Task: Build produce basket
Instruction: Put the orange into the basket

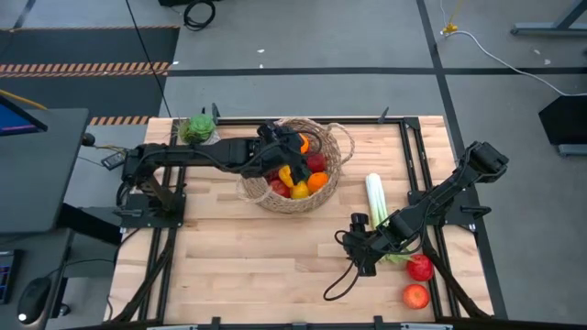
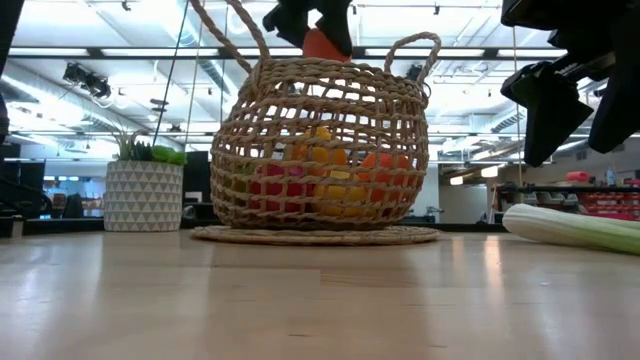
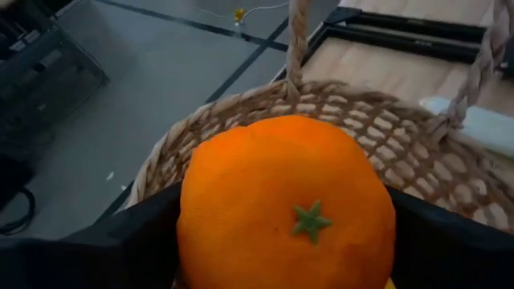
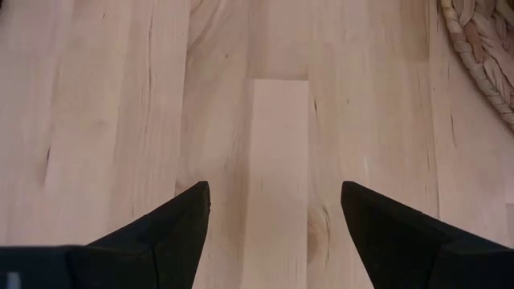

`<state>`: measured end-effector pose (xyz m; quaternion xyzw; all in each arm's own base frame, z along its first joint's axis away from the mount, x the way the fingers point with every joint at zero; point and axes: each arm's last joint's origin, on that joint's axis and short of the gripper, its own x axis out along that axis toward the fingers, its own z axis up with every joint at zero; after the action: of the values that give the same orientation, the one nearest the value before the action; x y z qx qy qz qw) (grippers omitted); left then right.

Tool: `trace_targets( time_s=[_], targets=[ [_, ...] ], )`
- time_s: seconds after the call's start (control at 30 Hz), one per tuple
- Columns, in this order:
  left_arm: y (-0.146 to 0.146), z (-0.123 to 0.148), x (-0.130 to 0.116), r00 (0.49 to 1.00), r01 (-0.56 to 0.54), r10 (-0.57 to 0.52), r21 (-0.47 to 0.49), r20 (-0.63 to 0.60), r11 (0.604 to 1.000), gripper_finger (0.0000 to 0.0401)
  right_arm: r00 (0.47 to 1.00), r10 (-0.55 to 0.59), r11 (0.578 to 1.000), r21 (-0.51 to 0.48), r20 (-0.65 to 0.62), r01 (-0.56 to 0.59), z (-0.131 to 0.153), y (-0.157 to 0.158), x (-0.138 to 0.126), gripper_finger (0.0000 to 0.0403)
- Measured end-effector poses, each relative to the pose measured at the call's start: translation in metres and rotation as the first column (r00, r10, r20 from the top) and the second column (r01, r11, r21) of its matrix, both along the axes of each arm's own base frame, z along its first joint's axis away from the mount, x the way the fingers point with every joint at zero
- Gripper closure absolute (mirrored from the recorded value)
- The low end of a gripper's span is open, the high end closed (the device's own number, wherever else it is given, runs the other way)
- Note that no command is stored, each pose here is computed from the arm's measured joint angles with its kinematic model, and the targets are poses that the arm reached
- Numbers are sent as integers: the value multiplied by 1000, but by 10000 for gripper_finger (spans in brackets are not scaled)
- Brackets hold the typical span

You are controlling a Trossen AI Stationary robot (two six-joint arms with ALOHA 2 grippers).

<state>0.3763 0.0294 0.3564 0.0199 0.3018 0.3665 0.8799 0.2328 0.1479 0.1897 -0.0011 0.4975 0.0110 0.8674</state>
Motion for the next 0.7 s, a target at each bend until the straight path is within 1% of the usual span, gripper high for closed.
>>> trace_targets(
  time_s=[0.17, 0.4, 0.53, 0.7],
  targets=[
    [3, -5, -3, 997, 6, -5, 12, -82, 1000, 48, 1000, 4, 1000, -1, 2, -4, 0, 0, 0, 118],
    [3, -18, 3, 987, 24, -20, 21, -160, 1000, 47, 1000, 22, 1000, -6, 11, -22, 1, 1, 1, 118],
    [3, -25, 6, 980, 39, -32, 32, -196, 999, 47, 1000, 20, 1000, -2, 15, -20, 1, 1, 1, 118],
    [6, -23, 6, 981, 32, -25, 35, -192, 999, 47, 1000, 23, 1000, 0, 21, -23, 1, 1, 2, 118]
  ],
)
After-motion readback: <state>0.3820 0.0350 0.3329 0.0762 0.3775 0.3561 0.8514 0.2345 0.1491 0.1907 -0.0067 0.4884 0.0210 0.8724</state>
